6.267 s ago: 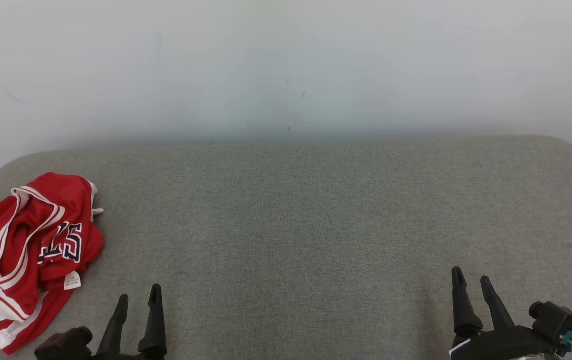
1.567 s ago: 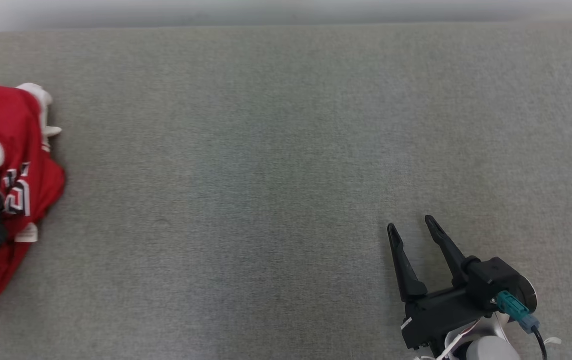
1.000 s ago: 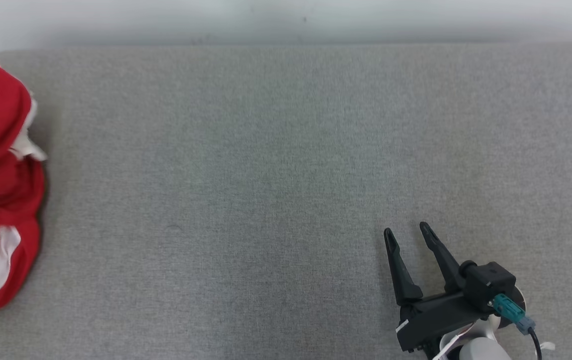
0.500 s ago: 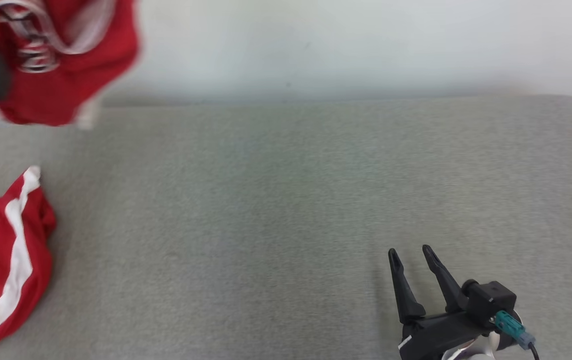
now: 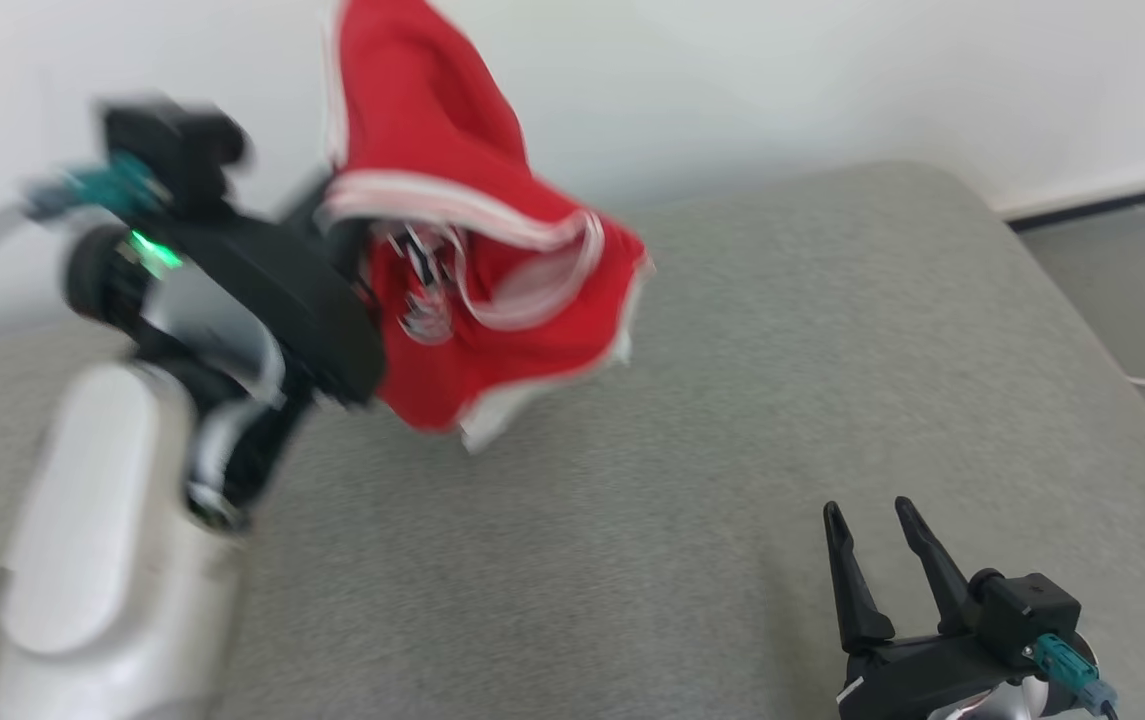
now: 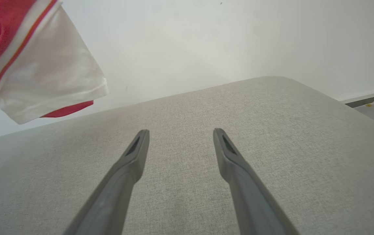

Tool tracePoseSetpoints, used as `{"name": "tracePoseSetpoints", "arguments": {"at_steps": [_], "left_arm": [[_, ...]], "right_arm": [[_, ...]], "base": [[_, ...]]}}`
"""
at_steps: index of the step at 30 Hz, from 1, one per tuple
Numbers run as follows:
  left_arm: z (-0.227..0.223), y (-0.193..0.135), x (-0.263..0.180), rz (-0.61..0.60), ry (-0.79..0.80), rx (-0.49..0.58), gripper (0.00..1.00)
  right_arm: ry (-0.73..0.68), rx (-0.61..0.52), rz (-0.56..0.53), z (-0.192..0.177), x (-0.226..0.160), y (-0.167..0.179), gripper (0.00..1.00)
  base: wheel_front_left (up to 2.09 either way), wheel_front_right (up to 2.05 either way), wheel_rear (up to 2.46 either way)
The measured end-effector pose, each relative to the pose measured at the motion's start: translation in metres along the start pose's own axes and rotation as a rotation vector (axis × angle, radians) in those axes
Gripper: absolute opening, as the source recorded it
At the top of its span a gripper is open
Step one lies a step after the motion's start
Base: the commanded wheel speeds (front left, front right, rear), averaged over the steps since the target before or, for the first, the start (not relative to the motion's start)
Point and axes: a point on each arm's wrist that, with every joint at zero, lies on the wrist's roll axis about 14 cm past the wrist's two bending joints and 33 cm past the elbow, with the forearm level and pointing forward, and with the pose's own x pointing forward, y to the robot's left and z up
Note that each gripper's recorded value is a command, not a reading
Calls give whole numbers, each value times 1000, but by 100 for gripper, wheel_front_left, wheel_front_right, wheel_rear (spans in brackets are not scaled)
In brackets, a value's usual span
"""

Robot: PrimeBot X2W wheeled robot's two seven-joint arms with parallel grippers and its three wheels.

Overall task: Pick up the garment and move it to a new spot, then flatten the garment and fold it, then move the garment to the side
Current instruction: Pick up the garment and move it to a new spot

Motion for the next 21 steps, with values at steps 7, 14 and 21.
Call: {"name": "tracePoseSetpoints", "arguments": {"at_steps": [7,14,21], "left_arm": [[-115,-42,13,-76,238,-106,0],[-226,-70,-5,-99,478,-178,100],[-207,-54,-9,-20,291,-219,100]], "right_arm": [[-3,-4,-64,4,-16,-19,100],[28,10,-114,-6,-23,-32,100],[37,5,-89,-9,-15,-26,100]], "base": [[0,0,0],[0,0,0],[0,0,0]]}}
